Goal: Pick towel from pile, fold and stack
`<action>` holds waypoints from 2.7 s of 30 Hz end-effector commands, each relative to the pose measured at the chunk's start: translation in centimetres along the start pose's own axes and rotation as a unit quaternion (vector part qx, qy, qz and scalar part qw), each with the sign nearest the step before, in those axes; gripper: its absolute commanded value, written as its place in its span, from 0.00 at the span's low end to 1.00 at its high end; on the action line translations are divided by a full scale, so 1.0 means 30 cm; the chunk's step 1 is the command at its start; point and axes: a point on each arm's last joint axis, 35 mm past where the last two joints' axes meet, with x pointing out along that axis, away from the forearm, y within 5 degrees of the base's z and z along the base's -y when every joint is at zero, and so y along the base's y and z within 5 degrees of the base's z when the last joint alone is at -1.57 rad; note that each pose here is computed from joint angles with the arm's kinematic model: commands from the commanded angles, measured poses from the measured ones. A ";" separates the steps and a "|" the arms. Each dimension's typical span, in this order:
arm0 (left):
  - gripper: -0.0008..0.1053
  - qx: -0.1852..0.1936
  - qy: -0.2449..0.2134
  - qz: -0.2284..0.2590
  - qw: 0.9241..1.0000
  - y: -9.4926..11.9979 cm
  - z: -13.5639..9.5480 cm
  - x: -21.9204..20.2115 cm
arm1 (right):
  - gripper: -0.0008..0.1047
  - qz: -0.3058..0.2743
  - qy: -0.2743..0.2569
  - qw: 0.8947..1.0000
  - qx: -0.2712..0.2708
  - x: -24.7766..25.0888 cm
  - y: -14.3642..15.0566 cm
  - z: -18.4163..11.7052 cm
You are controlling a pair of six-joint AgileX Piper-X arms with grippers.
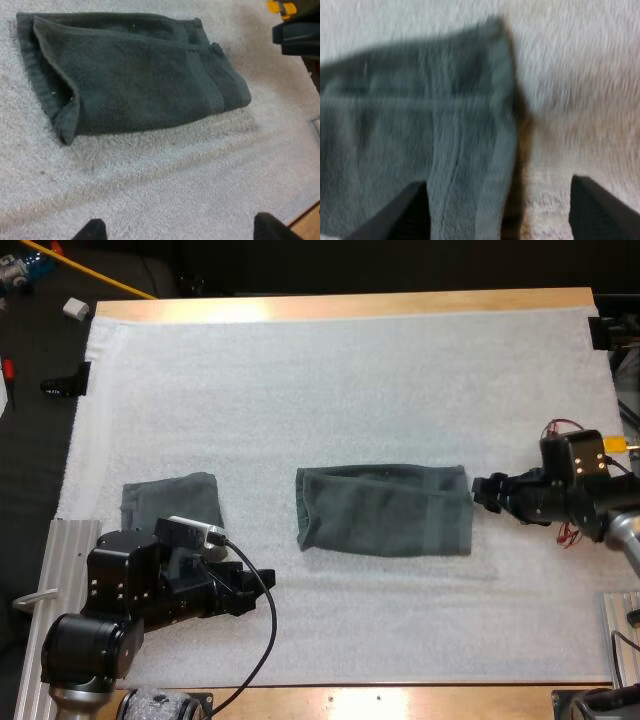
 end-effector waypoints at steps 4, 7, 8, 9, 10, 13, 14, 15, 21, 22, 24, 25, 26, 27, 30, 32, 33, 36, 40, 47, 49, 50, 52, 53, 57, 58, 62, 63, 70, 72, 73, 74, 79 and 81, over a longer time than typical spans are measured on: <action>0.55 0.002 0.001 -0.004 1.000 -0.006 -0.001 -0.006 | 0.56 0.073 0.047 0.996 0.021 0.148 -0.075 0.020; 0.56 0.000 0.002 -0.003 1.000 -0.005 -0.002 -0.006 | 0.55 0.086 0.072 0.993 0.022 0.209 -0.084 0.011; 0.56 0.001 0.001 -0.004 1.000 -0.006 -0.002 -0.006 | 0.55 0.091 0.078 0.993 0.024 0.221 -0.086 0.007; 0.56 0.003 0.001 -0.004 1.000 -0.007 -0.001 -0.006 | 0.55 0.095 0.083 0.992 0.025 0.233 -0.088 0.004; 0.56 0.001 -0.001 -0.003 1.000 -0.006 0.000 -0.007 | 0.55 0.102 0.093 0.990 0.025 0.258 -0.087 -0.001; 0.56 0.001 -0.001 -0.001 1.000 -0.004 0.001 -0.003 | 0.55 0.102 0.095 0.990 0.037 0.262 -0.085 -0.002; 0.56 0.001 0.000 0.000 1.000 -0.004 0.001 -0.002 | 0.55 0.106 0.098 0.989 0.038 0.269 -0.077 -0.003; 0.56 -0.001 0.001 0.000 1.000 -0.002 0.001 -0.001 | 0.54 0.108 0.100 0.988 0.038 0.279 -0.074 -0.003; 0.56 0.001 -0.001 -0.001 1.000 -0.003 0.002 -0.002 | 0.54 0.119 0.116 0.985 0.034 0.329 -0.013 -0.017; 0.56 0.001 0.000 -0.001 1.000 -0.003 0.002 -0.002 | 0.54 0.121 0.119 0.985 0.035 0.338 -0.005 -0.021; 0.56 0.002 -0.001 -0.001 1.000 -0.004 0.002 -0.002 | 0.54 0.122 0.121 0.984 0.040 0.348 0.007 -0.021; 0.56 0.003 -0.001 -0.002 1.000 -0.005 0.001 -0.004 | 0.54 0.123 0.123 0.984 0.043 0.353 0.010 -0.022; 0.56 0.002 -0.001 -0.001 1.000 -0.005 0.002 -0.003 | 0.53 0.124 0.124 0.983 0.047 0.355 0.011 -0.024; 0.56 0.001 0.000 -0.001 1.000 -0.004 0.002 -0.002 | 0.49 0.125 0.125 0.983 0.050 0.356 0.013 -0.022; 0.56 0.004 0.000 -0.003 1.000 -0.007 0.002 -0.004 | 0.33 0.121 0.131 0.982 0.061 0.359 0.009 -0.026; 0.56 0.003 -0.001 -0.002 1.000 -0.005 0.002 -0.003 | 0.21 0.120 0.130 0.982 0.063 0.358 0.008 -0.024; 0.56 0.002 -0.001 -0.001 1.000 -0.005 0.002 -0.004 | 0.15 0.117 0.132 0.982 0.066 0.355 0.006 -0.025; 0.56 0.002 0.001 -0.002 1.000 -0.004 0.001 -0.004 | 0.03 0.108 0.126 0.985 0.056 0.346 0.007 -0.027; 0.56 0.001 0.003 -0.004 1.000 -0.005 -0.002 -0.004 | 0.01 0.067 0.113 0.991 0.031 0.314 0.009 -0.023; 0.56 0.003 0.005 -0.008 1.000 -0.006 -0.004 -0.004 | 0.01 -0.102 0.115 0.983 -0.102 0.161 0.001 -0.004; 0.56 0.004 0.005 -0.010 1.000 -0.007 -0.004 -0.004 | 0.01 -0.154 0.125 0.969 -0.145 0.113 -0.003 0.006; 0.56 0.004 0.006 -0.010 1.000 -0.006 -0.002 -0.004 | 0.01 -0.177 0.129 0.962 -0.163 0.092 -0.002 0.013; 0.56 0.004 0.006 -0.010 1.000 -0.006 -0.004 -0.004 | 0.01 -0.211 0.132 0.949 -0.191 0.052 0.000 0.024; 0.56 0.005 0.005 -0.010 1.000 -0.007 -0.004 -0.006 | 0.01 -0.224 0.133 0.945 -0.199 0.034 -0.001 0.028; 0.56 0.004 0.005 -0.009 1.000 -0.007 -0.005 -0.008 | 0.01 -0.236 0.124 0.942 -0.206 -0.008 0.013 0.037; 0.56 0.004 0.006 -0.008 1.000 -0.007 -0.006 -0.007 | 0.01 -0.228 0.121 0.945 -0.200 -0.009 0.019 0.036; 0.56 0.003 0.006 -0.009 1.000 -0.005 -0.004 -0.004 | 0.01 -0.210 0.117 0.951 -0.197 -0.016 0.025 0.035; 0.56 0.002 0.005 -0.009 1.000 -0.006 -0.003 -0.004 | 0.01 -0.207 0.120 0.950 -0.199 -0.018 0.030 0.030; 0.56 0.002 0.009 -0.010 1.000 -0.004 -0.005 -0.002 | 0.01 -0.121 0.117 0.968 -0.187 0.044 0.172 -0.004; 0.56 0.002 0.010 -0.011 1.000 -0.005 -0.005 -0.002 | 0.01 -0.103 0.117 0.970 -0.185 0.078 0.216 -0.013; 0.56 0.002 0.011 -0.011 1.000 -0.004 -0.006 -0.002 | 0.01 -0.096 0.119 0.972 -0.181 0.099 0.235 -0.020; 0.56 0.002 0.010 -0.012 1.000 -0.004 -0.005 -0.002 | 0.01 -0.089 0.120 0.973 -0.177 0.119 0.250 -0.023; 0.56 0.002 0.014 -0.016 1.000 -0.006 -0.008 -0.002 | 0.01 -0.038 0.128 0.983 -0.125 0.222 0.303 -0.032; 0.56 0.001 0.015 -0.018 1.000 -0.005 -0.007 -0.001 | 0.01 -0.019 0.128 0.986 -0.104 0.255 0.315 -0.031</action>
